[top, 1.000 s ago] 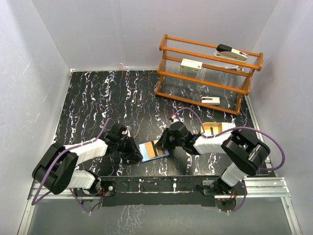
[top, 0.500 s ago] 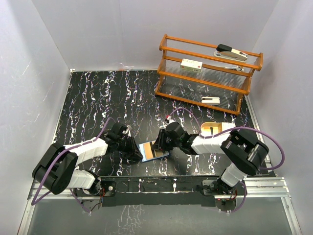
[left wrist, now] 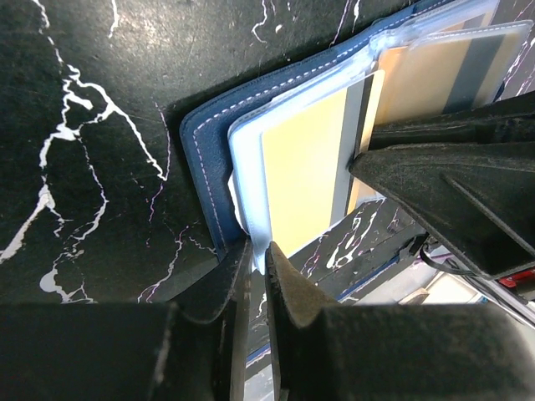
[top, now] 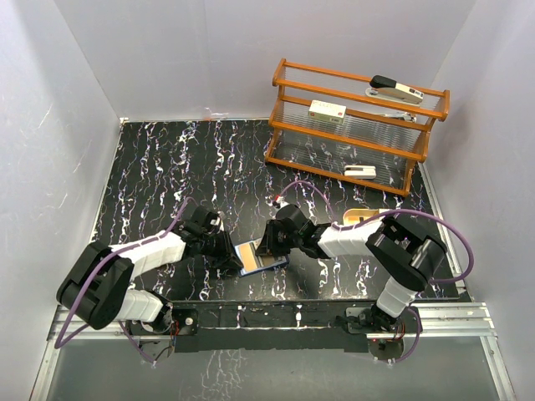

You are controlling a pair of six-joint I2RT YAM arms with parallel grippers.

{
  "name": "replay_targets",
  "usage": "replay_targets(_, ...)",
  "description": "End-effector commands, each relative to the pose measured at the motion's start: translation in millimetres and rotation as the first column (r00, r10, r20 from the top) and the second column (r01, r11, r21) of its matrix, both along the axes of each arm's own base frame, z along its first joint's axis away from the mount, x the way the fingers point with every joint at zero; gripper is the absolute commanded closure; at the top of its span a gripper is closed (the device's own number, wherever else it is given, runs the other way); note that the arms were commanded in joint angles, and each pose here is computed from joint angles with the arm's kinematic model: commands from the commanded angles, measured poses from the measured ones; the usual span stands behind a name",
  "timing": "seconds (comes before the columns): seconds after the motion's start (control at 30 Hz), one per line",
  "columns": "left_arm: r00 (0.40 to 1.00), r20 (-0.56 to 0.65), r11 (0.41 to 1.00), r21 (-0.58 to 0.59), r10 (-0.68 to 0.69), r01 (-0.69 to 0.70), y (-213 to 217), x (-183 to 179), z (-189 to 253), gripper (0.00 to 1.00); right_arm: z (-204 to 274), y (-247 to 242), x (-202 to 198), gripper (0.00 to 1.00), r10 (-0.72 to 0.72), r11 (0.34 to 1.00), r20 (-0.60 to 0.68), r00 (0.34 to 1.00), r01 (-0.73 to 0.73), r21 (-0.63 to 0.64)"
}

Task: Put the credit cards into the card holder
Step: Insert the credit card into the card holder.

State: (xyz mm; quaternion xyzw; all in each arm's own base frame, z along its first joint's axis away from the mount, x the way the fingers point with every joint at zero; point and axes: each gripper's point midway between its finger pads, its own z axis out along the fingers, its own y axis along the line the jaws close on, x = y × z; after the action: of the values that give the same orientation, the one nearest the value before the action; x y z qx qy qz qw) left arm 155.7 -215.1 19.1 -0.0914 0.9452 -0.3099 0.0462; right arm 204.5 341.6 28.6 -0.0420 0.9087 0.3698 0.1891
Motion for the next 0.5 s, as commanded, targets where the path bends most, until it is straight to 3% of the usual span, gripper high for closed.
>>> replay_targets(0.0,1.0,0.02,1.0,-0.003,-0.01,0.01,-4,8,7,0.89,3,7,-5,0.89,0.041,0.999,0.004,0.999,-0.041,0.015)
replay_targets(0.47,0.998,0.055,0.998,0.054,0.007,-0.01,3,16,11,0.8,15,13,-18,0.77,-0.001,0.998,-0.024,1.0,0.002,0.064)
